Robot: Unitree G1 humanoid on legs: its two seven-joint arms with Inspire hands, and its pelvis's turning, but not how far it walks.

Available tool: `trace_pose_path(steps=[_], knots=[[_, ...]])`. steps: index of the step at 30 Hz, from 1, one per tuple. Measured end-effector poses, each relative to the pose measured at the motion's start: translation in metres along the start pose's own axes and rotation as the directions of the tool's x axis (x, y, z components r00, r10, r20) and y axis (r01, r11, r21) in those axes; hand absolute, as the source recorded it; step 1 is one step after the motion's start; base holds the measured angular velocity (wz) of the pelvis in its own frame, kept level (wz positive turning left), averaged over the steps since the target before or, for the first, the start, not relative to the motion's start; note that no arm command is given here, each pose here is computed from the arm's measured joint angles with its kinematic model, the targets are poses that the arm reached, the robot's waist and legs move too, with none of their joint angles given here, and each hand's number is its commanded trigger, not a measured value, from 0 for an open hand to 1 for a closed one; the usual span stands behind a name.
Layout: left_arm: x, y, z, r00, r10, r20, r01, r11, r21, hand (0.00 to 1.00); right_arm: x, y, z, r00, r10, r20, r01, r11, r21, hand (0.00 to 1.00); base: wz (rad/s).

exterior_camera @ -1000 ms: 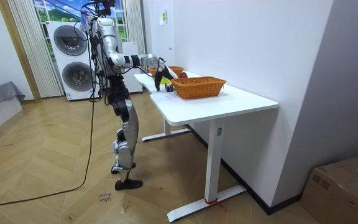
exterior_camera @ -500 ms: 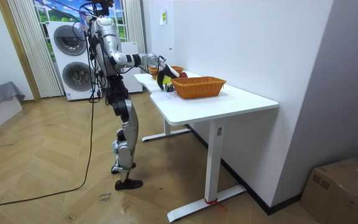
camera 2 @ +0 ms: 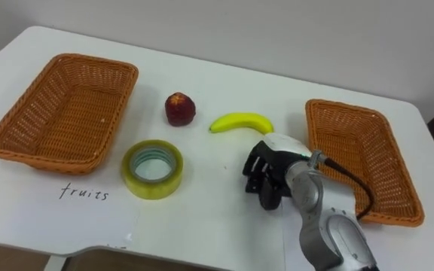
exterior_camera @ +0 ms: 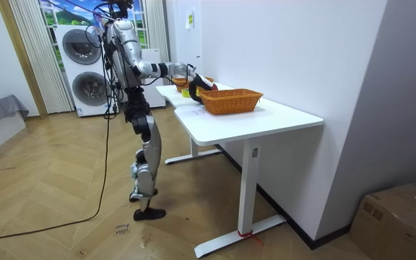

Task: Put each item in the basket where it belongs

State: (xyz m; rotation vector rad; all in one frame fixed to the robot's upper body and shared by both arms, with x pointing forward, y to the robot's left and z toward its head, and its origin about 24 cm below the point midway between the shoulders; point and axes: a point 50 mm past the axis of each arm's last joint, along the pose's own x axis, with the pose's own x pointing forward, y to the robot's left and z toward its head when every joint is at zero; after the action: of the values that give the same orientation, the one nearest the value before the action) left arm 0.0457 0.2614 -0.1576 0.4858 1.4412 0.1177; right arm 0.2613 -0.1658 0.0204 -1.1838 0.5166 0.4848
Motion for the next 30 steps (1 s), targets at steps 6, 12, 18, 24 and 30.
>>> trace_pose_path(steps=[6,12,18,24,30], knots=[[0.0,-0.001,0.001,1.0,-0.002,0.003,0.002,1.0,-0.004,0.0,0.0,0.0,0.0,1.0,-0.001,-0.012,0.001,1.0,0.016,1.0,0.0],[0.0,-0.006,0.002,1.0,-0.015,0.006,0.015,0.998,-0.057,0.0,-0.001,0.0,-0.001,1.0,0.006,-0.015,-0.006,1.0,0.022,1.0,-0.01],[0.0,-0.003,0.001,1.0,-0.005,0.018,0.007,0.997,-0.083,0.0,-0.007,-0.006,0.004,1.0,0.02,0.019,-0.02,1.0,0.013,1.0,-0.01],[0.0,-0.006,-0.002,0.999,-0.012,0.033,0.015,0.994,-0.111,0.0,-0.022,-0.019,0.008,0.995,-0.037,0.093,0.034,0.999,0.04,1.0,-0.03],[0.0,-0.006,-0.009,1.0,-0.009,0.026,0.013,0.991,-0.133,0.0,-0.034,-0.036,0.01,0.982,-0.121,0.148,0.112,0.991,0.067,1.0,0.0]])
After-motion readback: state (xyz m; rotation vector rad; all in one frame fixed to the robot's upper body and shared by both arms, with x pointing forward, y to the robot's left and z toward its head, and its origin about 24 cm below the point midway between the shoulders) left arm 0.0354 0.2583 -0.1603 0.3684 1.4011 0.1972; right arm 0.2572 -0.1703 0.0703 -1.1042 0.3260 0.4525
